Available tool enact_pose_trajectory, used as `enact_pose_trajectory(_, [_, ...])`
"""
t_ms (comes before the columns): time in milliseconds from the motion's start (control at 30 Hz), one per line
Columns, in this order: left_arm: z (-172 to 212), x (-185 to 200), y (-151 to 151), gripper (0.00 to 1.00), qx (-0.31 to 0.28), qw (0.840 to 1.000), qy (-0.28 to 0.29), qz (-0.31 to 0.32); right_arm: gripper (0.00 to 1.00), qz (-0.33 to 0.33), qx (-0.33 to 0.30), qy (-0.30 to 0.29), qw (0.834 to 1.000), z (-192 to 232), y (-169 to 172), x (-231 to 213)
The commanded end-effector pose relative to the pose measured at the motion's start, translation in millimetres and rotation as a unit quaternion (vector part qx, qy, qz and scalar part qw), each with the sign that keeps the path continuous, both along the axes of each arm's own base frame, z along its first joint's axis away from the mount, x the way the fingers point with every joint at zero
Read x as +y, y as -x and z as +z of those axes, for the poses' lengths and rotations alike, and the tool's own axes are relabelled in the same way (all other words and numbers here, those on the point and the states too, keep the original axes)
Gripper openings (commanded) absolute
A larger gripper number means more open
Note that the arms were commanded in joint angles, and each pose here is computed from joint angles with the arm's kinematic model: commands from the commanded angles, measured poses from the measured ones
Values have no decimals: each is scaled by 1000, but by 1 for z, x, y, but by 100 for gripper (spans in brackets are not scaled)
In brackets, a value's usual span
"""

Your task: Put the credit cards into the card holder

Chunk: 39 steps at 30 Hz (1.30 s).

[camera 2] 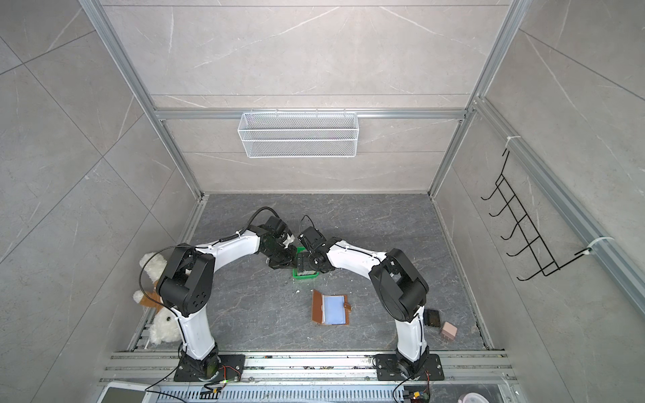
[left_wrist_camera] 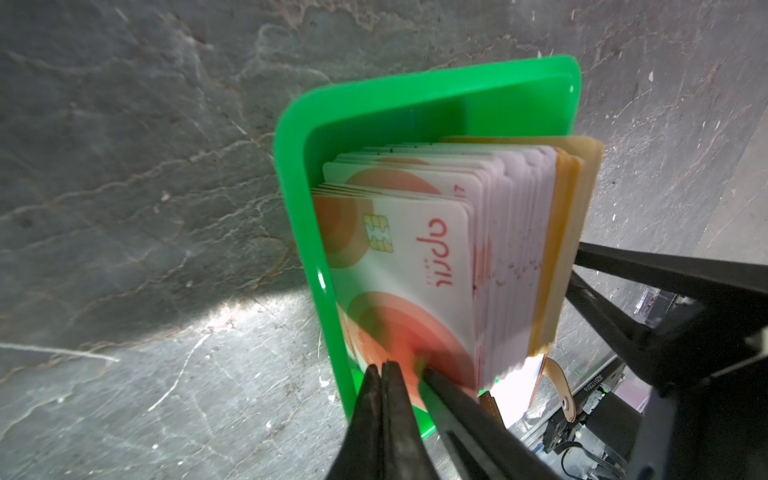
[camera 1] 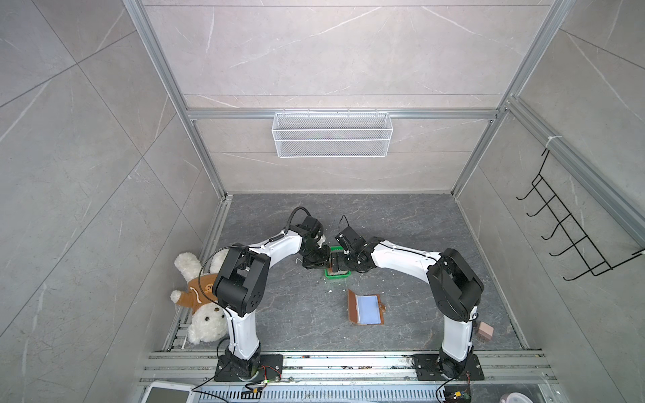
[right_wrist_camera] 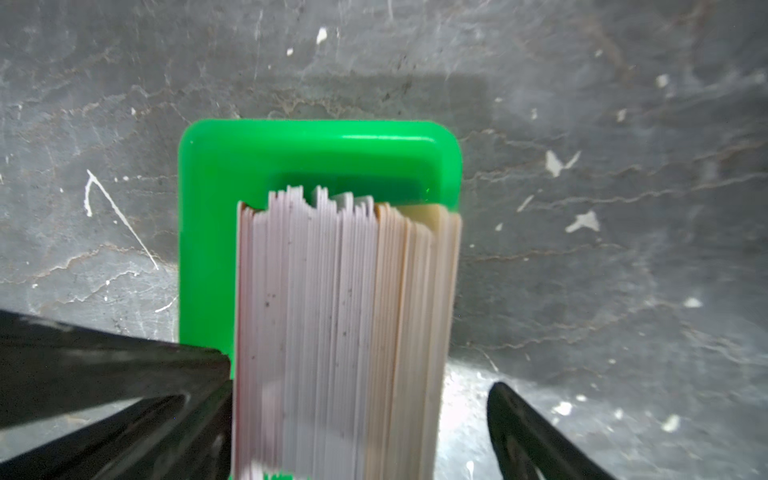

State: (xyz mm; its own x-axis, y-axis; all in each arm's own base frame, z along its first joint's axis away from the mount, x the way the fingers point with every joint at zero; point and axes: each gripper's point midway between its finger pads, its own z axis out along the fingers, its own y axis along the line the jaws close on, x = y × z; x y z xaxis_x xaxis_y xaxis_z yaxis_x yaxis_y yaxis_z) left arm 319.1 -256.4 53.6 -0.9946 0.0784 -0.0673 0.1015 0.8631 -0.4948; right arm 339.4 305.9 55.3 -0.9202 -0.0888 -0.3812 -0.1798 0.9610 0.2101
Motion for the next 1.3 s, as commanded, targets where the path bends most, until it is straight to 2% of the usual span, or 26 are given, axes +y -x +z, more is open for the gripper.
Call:
enact_pose_trajectory(0, [-3, 6, 0, 0, 8, 1000, -19, 0, 92, -12, -20, 21, 1000, 19, -5, -13])
enact_pose_trajectory(267, [-4, -5, 1, 1, 17, 1000, 10, -3, 92, -11, -23, 21, 999, 24, -3, -16])
enact_pose_trajectory(400, [-6, -11, 2, 8, 26, 999, 29, -5, 91, -10, -22, 18, 1000, 24, -3, -15])
enact_pose_trajectory(500, [-6, -13, 1, 10, 25, 999, 31, -6, 91, -7, -20, 14, 1000, 24, -2, -13])
enact_pose_trajectory(733, [-9, -14, -1, 10, 27, 999, 31, -4, 90, -2, -28, -23, 999, 43, 5, -8])
enact_pose_trajectory(900, [-8, -14, -1, 9, 27, 999, 31, -4, 76, -3, -27, -68, 997, 59, 8, 2])
enact_pose_trajectory(1067, [-7, -14, 0, 9, 27, 999, 31, -4, 52, -5, -13, -99, 995, 57, 7, 16])
enact_pose_trajectory(1133, [-6, -14, 0, 9, 25, 999, 31, -4, 45, -5, -7, -105, 994, 54, 6, 20])
enact_pose_trajectory(1267, [-6, -14, 0, 9, 24, 999, 32, -4, 38, -8, 1, -101, 995, 44, 4, 22])
